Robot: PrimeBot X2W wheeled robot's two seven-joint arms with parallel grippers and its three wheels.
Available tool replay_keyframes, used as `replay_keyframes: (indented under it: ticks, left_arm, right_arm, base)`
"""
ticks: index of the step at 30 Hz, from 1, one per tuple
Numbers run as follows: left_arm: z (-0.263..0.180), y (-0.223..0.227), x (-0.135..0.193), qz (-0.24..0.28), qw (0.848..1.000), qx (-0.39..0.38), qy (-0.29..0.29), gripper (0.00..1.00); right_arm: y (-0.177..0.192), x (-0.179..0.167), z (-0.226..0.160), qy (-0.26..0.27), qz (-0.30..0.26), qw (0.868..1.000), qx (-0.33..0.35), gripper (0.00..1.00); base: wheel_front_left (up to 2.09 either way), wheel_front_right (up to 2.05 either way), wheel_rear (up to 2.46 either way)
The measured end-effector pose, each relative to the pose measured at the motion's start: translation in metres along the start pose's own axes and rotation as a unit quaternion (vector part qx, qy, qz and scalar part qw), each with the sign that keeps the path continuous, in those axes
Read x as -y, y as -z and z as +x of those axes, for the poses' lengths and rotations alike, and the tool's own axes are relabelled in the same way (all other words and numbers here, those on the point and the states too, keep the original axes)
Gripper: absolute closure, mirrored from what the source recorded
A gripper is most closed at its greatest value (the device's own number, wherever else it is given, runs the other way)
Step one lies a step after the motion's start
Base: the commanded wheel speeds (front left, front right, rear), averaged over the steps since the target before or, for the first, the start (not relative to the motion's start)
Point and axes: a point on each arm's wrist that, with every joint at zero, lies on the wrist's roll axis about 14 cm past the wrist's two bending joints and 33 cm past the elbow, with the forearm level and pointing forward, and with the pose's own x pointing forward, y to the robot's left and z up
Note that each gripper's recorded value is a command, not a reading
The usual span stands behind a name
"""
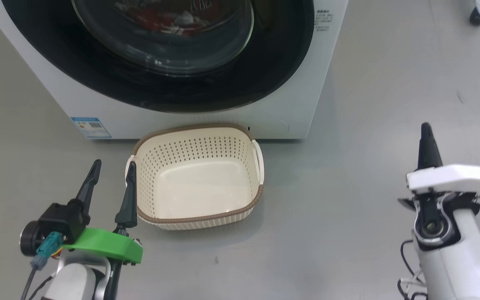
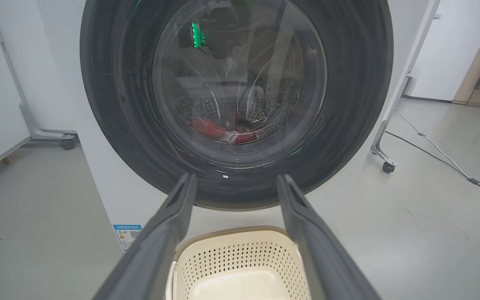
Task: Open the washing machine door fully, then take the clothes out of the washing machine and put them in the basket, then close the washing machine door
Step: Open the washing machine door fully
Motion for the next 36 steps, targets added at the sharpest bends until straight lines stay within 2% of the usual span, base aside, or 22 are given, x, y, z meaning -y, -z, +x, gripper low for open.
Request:
replay_keyframes:
  ticks: [7,14,19,36]
  left_arm:
    - [0.018,0.003,-0.001,-0.004,1.000,0.001,0.006,0.00]
    - [0.033,0.013,-0.007,-0.002,1.000,-0.009,0.010,0.00]
    - [0.047,0.018,-0.006,-0.003,1.000,-0.009,0.017,0.00]
    - [0.061,0.040,-0.019,0.002,0.999,-0.033,0.012,0.00]
  right_arm:
    - [0.003,-0.008,0.040,-0.008,0.104,0.994,-0.017,1.00]
    - [0.009,-0.031,0.085,-0.040,0.185,0.981,-0.041,1.00]
    - [0.014,-0.044,0.114,-0.057,0.213,0.974,-0.057,1.00]
    - [0.042,-0.078,0.179,-0.092,0.220,0.959,-0.151,1.00]
  base:
    - [0.00,0.00,0.00]
    - [0.00,0.00,0.00]
    - [0.00,0.00,0.00]
    - [0.00,0.00,0.00]
